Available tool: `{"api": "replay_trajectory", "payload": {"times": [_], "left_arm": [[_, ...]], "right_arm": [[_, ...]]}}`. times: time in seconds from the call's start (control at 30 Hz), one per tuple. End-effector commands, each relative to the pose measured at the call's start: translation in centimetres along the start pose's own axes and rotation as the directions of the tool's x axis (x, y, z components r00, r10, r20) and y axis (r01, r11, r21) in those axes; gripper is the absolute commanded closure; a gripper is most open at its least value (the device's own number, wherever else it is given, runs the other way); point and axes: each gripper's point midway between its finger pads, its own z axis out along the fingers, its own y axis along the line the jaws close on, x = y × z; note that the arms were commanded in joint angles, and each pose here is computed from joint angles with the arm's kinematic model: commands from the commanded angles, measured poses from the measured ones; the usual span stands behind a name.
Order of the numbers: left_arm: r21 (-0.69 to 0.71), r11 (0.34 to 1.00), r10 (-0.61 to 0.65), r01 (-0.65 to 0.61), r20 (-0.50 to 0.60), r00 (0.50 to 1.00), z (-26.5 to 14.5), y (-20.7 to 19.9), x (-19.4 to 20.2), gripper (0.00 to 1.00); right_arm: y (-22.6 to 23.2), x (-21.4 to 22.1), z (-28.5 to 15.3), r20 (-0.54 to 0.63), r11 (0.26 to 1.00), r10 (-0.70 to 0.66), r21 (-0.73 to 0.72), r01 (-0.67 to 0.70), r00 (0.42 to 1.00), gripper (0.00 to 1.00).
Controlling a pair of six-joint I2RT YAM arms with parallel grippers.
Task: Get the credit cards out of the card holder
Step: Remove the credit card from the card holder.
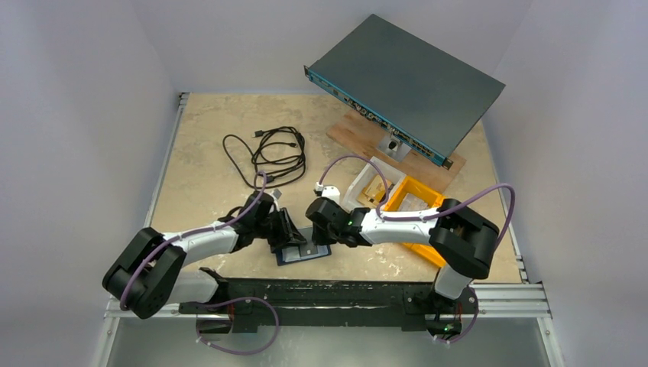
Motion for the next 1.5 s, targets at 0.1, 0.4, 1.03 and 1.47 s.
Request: {"api": "replay_trajectory", "payload": {"times": [0.1, 0.4, 1.03, 1.47], "left_arm": [[0.152, 0.988, 0.022, -0.025, 0.018, 1.000, -1.1, -2.1, -0.5, 0.73], [0.213, 0.977, -0.027, 0.021, 0.025, 0.999, -1.7, -1.8, -0.3, 0.76], [0.226, 0.973, -0.068, 0.051, 0.068, 0.995, -2.5, -0.6, -0.6, 0.71], [0.258, 0.965, -0.074, 0.039, 0.126, 0.989, -3.2, -0.9, -1.4, 0.80]], "right_arm": [[-3.0, 5.5, 1.2, -0.151, 0.998, 0.027, 0.067, -0.017, 0.988, 0.89], [-4.1, 6.6, 1.7, -0.180, 0.996, 0.041, 0.088, -0.026, 0.983, 0.95], [-6.3, 7.6, 1.8, -0.198, 0.989, 0.096, 0.126, -0.072, 0.975, 1.00], [-7.3, 7.9, 1.7, -0.196, 0.984, 0.121, 0.149, -0.093, 0.973, 1.00]]}}
